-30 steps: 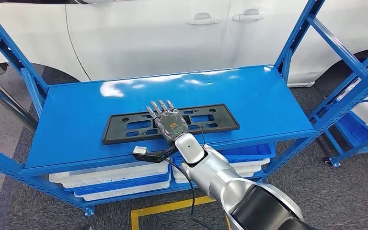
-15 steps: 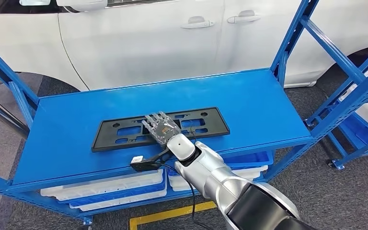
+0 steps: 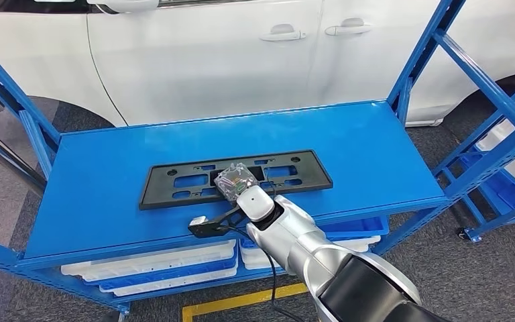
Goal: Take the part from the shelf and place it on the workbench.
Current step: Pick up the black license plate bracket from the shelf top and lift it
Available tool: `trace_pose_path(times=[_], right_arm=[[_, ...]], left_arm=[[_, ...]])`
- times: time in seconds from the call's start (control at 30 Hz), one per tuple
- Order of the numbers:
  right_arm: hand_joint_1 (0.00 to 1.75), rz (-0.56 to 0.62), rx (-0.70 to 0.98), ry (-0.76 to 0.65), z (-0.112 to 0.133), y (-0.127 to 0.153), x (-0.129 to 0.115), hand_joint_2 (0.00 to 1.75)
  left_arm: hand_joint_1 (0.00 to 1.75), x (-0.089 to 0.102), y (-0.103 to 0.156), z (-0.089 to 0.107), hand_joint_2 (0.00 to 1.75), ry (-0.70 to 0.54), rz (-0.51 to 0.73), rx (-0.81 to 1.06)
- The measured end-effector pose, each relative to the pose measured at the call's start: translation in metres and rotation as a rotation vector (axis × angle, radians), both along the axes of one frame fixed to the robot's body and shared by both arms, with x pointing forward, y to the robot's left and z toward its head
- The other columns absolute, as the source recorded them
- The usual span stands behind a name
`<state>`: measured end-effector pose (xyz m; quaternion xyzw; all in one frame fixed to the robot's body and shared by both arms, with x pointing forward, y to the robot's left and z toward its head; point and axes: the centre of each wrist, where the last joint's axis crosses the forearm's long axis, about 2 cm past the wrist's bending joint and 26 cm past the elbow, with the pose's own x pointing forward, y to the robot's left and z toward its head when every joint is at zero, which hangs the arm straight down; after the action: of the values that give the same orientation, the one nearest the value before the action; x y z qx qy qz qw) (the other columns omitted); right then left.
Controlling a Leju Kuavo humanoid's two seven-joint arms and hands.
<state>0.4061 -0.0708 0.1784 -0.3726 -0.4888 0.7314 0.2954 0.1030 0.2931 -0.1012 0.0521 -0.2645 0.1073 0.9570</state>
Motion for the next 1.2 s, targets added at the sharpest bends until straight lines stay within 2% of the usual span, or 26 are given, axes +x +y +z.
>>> trace_pose_path(times=[0.53, 0.93, 1.0, 1.07, 1.13, 1.2], right_arm=[[1.75, -0.006, 0.031, -0.028, 0.005, 0.000, 0.003, 1.75], [1.75, -0.012, 0.079, -0.027, 0.007, -0.004, 0.006, 1.75], [1.75, 0.003, 0.151, -0.032, 0.011, -0.005, 0.008, 1.75], [1.75, 0.049, 0.306, -0.058, 0.020, -0.006, 0.012, 1.75], [1.75, 0.154, 0.605, -0.109, 0.037, -0.008, 0.016, 1.75], [1.75, 0.272, 1.058, -0.156, 0.060, -0.015, 0.018, 1.75]], left_arm=[[0.00, 0.002, 0.000, 0.000, 0.00, -0.146, -0.012, 0.009], [0.00, 0.005, 0.000, 0.001, 0.00, -0.149, -0.011, 0.002], [0.00, 0.005, 0.000, 0.001, 0.00, -0.145, -0.014, -0.010], [0.00, 0.006, -0.001, 0.001, 0.00, -0.160, -0.008, -0.029], [0.00, 0.005, -0.001, 0.001, 0.00, -0.191, 0.016, -0.056], [0.00, 0.001, -0.001, 0.000, 0.00, -0.216, 0.051, -0.076]])
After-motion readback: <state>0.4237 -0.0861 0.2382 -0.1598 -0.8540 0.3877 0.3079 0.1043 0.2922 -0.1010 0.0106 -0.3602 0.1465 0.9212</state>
